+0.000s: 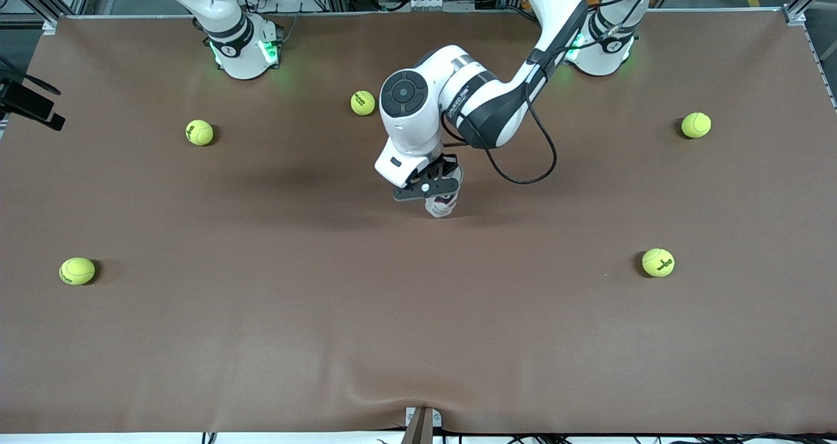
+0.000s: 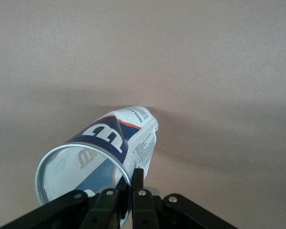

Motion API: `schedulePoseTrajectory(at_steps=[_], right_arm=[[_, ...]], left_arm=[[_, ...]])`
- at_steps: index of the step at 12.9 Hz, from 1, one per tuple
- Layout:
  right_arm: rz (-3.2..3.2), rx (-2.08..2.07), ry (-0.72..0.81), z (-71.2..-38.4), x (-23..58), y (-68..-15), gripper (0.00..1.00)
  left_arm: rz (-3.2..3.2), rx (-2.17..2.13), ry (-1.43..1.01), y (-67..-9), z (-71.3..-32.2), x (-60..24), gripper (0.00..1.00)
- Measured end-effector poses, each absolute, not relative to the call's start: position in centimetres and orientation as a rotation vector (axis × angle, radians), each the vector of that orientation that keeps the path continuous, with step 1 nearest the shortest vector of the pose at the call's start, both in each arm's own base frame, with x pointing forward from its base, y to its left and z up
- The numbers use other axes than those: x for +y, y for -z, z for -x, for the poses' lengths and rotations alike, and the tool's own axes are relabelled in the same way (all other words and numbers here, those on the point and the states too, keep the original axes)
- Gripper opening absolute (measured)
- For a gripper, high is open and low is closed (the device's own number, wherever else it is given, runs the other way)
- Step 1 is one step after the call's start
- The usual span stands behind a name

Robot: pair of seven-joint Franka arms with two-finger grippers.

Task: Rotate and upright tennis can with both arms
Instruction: 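Lift and rotate the can upright with the left gripper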

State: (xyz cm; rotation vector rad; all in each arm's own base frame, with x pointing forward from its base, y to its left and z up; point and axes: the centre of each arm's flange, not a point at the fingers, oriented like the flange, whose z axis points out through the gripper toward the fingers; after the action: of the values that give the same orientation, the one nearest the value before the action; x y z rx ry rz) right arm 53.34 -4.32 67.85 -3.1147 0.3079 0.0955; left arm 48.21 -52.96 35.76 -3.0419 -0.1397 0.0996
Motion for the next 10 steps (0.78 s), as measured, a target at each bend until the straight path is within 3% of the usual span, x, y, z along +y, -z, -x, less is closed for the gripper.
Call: schedulePoseTrajectory(at_steps=[4, 7, 10], right_arm=[[3.115, 0.308, -0.096, -53.34, -4.32, -67.85, 1.00], [3.115, 0.308, -0.096, -53.34, -4.31, -67.85, 1.00], [3.115, 0.306, -0.096, -53.35, -4.25, -67.85, 1.00]], left_arm=[[3.046, -0.136, -0.096, -35.27, -48.18, -53.21, 0.06], [3.050, -0.130, -0.093, -34.97, -48.04, -53.50, 0.17], [3.066, -0.130, -0.075, -35.22, -48.19, -53.71, 0.20]])
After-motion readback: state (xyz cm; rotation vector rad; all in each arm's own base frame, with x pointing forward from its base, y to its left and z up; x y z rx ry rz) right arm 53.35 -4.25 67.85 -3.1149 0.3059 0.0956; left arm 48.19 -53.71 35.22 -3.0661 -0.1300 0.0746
